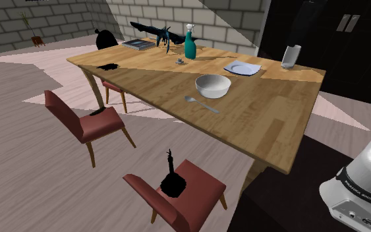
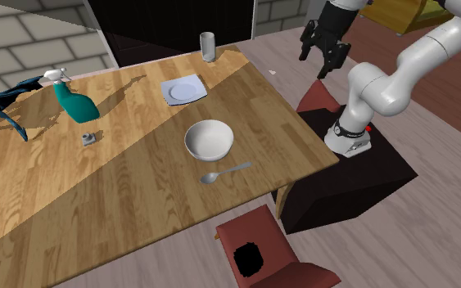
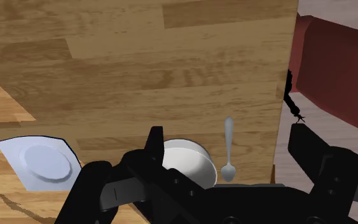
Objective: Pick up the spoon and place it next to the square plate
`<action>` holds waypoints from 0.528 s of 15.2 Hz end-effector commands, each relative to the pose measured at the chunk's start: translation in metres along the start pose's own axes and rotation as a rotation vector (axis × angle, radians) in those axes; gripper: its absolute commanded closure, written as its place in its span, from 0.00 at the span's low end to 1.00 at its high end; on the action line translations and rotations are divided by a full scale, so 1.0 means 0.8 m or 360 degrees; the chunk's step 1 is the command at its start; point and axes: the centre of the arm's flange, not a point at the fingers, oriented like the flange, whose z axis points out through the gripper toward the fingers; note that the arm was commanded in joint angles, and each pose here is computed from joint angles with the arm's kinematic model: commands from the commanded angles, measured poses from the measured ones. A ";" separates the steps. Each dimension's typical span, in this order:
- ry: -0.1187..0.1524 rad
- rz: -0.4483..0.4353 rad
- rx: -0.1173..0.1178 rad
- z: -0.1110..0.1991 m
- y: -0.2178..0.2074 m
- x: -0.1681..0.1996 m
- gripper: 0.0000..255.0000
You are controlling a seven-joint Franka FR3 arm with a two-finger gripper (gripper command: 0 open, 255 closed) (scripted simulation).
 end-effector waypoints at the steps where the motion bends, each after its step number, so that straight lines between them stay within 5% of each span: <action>1: 0.0000 0.0000 0.0000 0.000 0.000 0.000 0.00; 8: -0.0002 -0.0029 -0.0040 0.090 -0.030 0.068 0.00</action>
